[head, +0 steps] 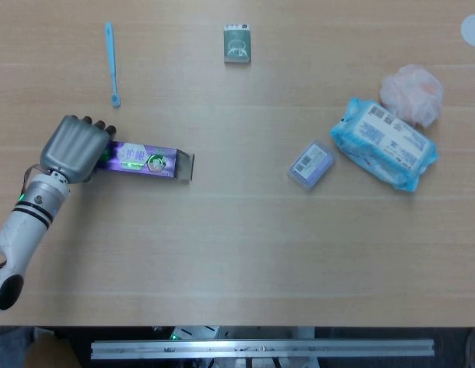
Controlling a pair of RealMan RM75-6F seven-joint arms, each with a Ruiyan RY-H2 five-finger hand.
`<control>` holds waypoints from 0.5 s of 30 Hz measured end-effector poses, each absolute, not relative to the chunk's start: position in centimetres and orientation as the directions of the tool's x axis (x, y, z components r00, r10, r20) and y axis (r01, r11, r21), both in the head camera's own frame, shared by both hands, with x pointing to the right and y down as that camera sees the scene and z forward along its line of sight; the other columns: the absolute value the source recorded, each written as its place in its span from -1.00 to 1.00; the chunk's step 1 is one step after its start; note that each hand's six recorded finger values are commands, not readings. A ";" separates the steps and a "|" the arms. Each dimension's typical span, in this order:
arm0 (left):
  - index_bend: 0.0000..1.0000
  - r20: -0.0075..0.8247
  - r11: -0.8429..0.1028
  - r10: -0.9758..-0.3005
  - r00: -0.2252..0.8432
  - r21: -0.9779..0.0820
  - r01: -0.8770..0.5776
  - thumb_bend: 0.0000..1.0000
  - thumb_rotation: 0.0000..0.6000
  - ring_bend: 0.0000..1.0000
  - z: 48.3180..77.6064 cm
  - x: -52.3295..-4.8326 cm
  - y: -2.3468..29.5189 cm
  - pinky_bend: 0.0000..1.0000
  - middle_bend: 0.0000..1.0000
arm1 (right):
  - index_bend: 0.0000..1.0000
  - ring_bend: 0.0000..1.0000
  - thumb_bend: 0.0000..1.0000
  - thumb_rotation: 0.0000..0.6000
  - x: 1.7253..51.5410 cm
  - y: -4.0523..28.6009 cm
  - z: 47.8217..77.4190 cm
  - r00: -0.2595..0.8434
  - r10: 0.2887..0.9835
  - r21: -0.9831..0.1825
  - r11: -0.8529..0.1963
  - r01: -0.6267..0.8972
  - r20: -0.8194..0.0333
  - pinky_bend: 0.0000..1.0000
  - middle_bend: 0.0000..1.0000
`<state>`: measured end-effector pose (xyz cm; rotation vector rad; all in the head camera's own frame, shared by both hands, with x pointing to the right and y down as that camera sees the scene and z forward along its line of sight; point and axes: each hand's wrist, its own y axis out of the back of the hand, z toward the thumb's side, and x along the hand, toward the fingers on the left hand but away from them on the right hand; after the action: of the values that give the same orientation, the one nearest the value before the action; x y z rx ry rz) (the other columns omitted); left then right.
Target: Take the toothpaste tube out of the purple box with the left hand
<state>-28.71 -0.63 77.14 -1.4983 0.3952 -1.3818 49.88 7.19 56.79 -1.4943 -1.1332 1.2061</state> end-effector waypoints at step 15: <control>-0.22 0.477 -0.265 -0.803 0.358 -0.823 0.503 -0.58 1.00 -0.12 71.2 -25.7 0.5 0.09 0.02 | -0.01 0.08 -0.52 1.00 49.9 7.4 56.8 0.113 0.977 -0.972 -0.194 0.133 -0.180 0.20 0.01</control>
<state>-25.74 0.50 71.16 -1.3331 0.3042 -1.2825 49.87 7.37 56.83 -1.5014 -1.1423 1.1985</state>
